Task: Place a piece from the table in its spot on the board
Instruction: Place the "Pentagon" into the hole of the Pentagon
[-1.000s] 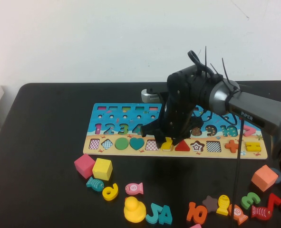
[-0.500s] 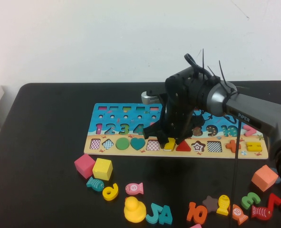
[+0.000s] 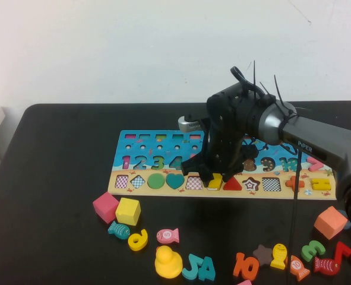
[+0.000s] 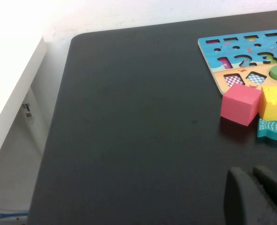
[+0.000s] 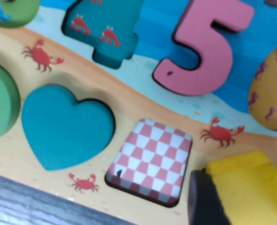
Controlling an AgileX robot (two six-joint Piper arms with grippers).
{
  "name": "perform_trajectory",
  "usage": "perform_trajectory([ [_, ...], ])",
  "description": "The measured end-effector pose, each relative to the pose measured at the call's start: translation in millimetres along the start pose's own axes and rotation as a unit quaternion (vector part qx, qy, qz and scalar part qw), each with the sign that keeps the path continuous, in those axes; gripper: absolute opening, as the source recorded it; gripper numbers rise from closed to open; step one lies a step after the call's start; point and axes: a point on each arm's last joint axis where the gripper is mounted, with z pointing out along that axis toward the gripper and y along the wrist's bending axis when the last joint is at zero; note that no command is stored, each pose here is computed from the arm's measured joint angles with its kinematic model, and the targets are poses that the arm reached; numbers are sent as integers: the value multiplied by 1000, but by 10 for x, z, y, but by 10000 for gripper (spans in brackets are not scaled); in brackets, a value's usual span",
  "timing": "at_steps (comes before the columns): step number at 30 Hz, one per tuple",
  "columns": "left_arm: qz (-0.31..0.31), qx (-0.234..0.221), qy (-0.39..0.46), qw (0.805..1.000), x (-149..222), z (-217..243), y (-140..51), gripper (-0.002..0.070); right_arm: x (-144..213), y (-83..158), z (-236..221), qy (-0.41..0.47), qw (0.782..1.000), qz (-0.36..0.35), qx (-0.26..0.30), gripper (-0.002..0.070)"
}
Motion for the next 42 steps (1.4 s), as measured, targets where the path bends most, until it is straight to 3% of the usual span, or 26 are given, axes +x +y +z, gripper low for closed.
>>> perform_trajectory([
  [42, 0, 0, 0, 1000, 0, 0, 0, -2, 144, -83, -27, 86, 996, 25, 24, 369],
])
